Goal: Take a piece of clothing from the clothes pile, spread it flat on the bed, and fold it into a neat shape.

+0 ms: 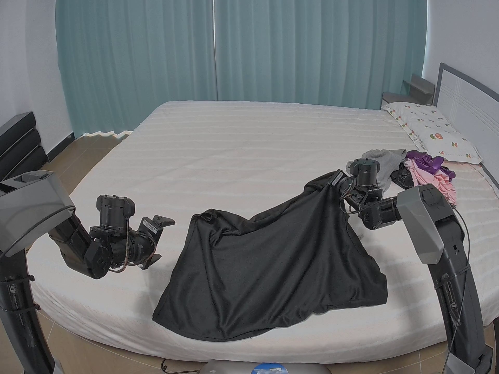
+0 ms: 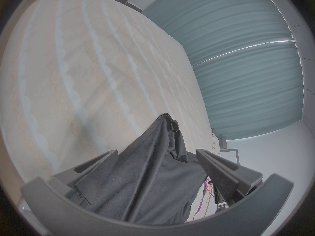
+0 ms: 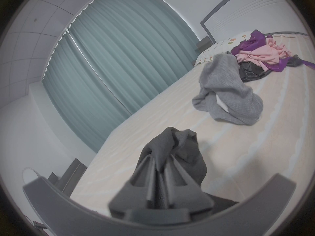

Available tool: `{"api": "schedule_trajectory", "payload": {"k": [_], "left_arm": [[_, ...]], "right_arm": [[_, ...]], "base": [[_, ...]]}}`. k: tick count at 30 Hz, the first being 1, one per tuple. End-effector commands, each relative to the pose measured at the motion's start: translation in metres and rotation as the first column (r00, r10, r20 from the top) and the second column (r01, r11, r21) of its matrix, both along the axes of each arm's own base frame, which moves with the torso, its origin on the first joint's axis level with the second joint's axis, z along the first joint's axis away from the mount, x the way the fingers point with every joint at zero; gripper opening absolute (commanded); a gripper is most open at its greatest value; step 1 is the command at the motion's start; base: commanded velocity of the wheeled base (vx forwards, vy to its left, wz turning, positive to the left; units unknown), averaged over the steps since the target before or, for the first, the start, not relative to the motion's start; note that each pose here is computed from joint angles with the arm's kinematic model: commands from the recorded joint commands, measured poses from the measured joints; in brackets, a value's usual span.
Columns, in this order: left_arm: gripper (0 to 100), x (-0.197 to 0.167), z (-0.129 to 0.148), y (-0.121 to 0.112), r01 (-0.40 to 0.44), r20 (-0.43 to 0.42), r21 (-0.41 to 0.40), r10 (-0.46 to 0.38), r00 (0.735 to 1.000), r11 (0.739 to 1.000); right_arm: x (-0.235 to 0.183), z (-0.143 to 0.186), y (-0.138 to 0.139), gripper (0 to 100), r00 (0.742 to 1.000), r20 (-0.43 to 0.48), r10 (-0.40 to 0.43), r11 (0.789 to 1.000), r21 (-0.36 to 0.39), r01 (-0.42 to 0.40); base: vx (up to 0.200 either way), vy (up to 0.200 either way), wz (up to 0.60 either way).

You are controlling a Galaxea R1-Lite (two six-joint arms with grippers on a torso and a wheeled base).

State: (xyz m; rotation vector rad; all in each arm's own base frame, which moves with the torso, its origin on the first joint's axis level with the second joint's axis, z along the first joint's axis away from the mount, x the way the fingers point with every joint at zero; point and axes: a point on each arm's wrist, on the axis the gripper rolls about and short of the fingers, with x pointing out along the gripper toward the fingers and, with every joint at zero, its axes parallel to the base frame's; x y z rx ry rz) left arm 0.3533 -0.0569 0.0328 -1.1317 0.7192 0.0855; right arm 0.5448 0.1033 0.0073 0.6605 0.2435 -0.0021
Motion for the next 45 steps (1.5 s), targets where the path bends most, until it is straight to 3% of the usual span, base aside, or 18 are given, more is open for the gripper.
{"api": "schedule_trajectory", "payload": {"k": [1, 8, 16, 24, 25, 34, 45], "left_arm": [[100, 0.001, -0.006, -0.001, 0.000, -0.014, 0.003, 0.000, 1.000, 1.000], [100, 0.002, -0.008, -0.001, 0.003, -0.019, 0.008, -0.003, 1.000, 1.000], [100, 0.002, -0.007, -0.001, 0.001, -0.011, 0.017, 0.000, 1.000, 1.000], [100, 0.000, -0.007, 0.001, 0.000, -0.017, 0.009, 0.000, 1.000, 1.000], [100, -0.001, -0.006, 0.001, 0.001, -0.022, 0.004, -0.001, 1.000, 1.000], [100, -0.005, -0.006, -0.003, 0.013, -0.029, 0.005, -0.013, 0.999, 1.000], [100, -0.011, -0.003, -0.006, 0.026, -0.028, 0.012, -0.025, 0.999, 1.000]], "right_arm": [[0.002, -0.028, -0.002, 100, 0.999, -0.045, -0.007, 1.000, -0.016, 0.006], [-0.011, -0.017, -0.007, 100, 0.997, -0.082, 0.006, 1.000, -0.024, -0.008], [-0.046, 0.017, -0.031, 100, 0.991, -0.129, 0.028, 1.000, 0.011, -0.027], [-0.105, 0.037, -0.041, 100, 0.978, -0.199, 0.067, 0.989, 0.142, -0.039], [-0.128, 0.039, -0.044, 100, 0.972, -0.223, 0.079, 0.984, 0.175, -0.040], [-0.192, 0.017, -0.052, 100, 0.959, -0.264, 0.102, 0.979, 0.200, -0.049], [-0.207, 0.009, -0.059, 100, 0.951, -0.297, 0.082, 0.974, 0.227, -0.013]], "base": [[0.000, 0.000, 0.00], [0.000, 0.000, 0.00], [0.000, 0.000, 0.00], [0.000, 0.000, 0.00], [0.000, 0.000, 0.00], [0.000, -0.111, 0.00], [0.000, -0.127, 0.00]]}}
